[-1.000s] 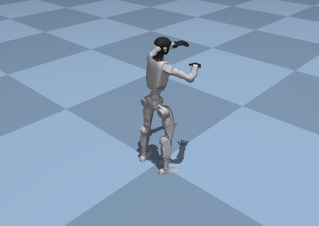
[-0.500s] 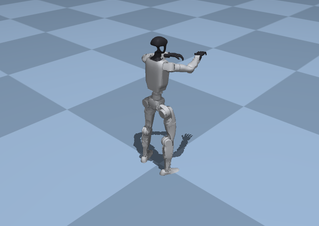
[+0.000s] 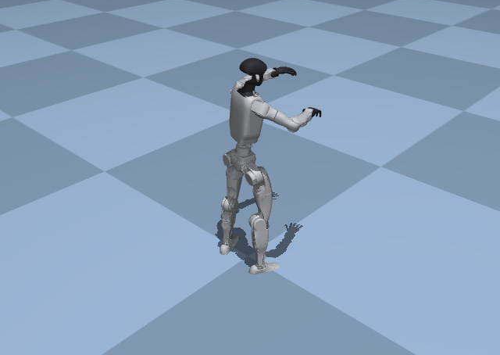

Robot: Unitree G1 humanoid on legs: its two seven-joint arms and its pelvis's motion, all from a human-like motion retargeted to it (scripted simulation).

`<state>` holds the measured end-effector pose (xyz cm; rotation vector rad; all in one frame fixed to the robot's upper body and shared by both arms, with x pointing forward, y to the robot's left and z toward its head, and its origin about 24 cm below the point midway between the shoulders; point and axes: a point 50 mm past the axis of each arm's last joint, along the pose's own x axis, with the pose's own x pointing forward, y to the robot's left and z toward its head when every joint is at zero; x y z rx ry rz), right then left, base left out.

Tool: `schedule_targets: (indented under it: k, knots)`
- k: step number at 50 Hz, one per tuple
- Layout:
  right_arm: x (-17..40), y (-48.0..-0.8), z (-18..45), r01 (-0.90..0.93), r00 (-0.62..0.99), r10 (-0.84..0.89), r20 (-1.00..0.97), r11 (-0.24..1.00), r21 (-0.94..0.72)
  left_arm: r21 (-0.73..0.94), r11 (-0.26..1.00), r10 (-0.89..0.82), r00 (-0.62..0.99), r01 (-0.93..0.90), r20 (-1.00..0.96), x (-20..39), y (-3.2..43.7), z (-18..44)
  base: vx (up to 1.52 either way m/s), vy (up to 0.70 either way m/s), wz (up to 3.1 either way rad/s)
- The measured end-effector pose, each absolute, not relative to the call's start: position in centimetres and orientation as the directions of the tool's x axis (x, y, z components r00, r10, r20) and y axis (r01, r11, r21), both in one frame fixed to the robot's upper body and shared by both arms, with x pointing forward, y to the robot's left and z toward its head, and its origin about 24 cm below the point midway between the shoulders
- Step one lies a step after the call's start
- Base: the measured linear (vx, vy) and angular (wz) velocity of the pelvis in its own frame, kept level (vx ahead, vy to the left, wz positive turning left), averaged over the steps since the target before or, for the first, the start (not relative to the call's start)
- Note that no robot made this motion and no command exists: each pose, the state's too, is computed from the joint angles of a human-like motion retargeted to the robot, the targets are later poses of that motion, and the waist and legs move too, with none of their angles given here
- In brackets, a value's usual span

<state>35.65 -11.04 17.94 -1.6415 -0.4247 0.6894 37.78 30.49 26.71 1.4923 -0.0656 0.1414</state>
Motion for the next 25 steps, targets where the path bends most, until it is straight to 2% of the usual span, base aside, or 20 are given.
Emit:
schedule_targets:
  k: [3, 8, 11, 14, 19, 25]
  knots:
    - [36.6, -12.6, 19.0, -0.075, 0.811, 0.561, -0.165, -0.179, -0.981, 0.993, 0.043, -0.090, 0.989, -0.114, 0.117, 38.6, 26.7, 27.1, 0.00, 0.00, 0.00]
    - [38.0, -13.5, 21.9, 0.080, 0.868, 0.497, 0.003, -0.133, -0.988, 0.991, -0.054, -0.402, 0.911, -0.124, 0.092, 38.1, 19.1, 26.4, 0.00, 0.00, 0.00]
    - [38.4, -12.9, 23.5, 0.171, 0.864, 0.495, 0.094, -0.113, -0.979, 0.983, -0.109, -0.566, 0.822, -0.148, 0.061, 36.8, 15.1, 25.6, 0.05, -0.01, -0.06]
    - [38.1, -11.1, 24.6, 0.210, 0.831, 0.543, 0.124, -0.099, -0.973, 0.977, -0.131, -0.657, 0.752, -0.167, 0.040, 35.8, 12.5, 25.1, 0.06, -0.01, 0.00]
    - [35.1, -6.6, 25.4, 0.181, 0.689, 0.719, 0.093, -0.047, -0.982, 0.978, -0.075, -0.635, 0.765, -0.195, 0.104, 36.6, 11.1, 25.8, 0.06, 0.00, 0.09]
    - [29.6, -2.5, 25.5, 0.142, 0.444, 0.888, 0.119, 0.062, -0.988, 0.971, 0.049, -0.426, 0.875, -0.234, 0.232, 40.0, 12.5, 27.7, 0.06, 0.02, 0.11]
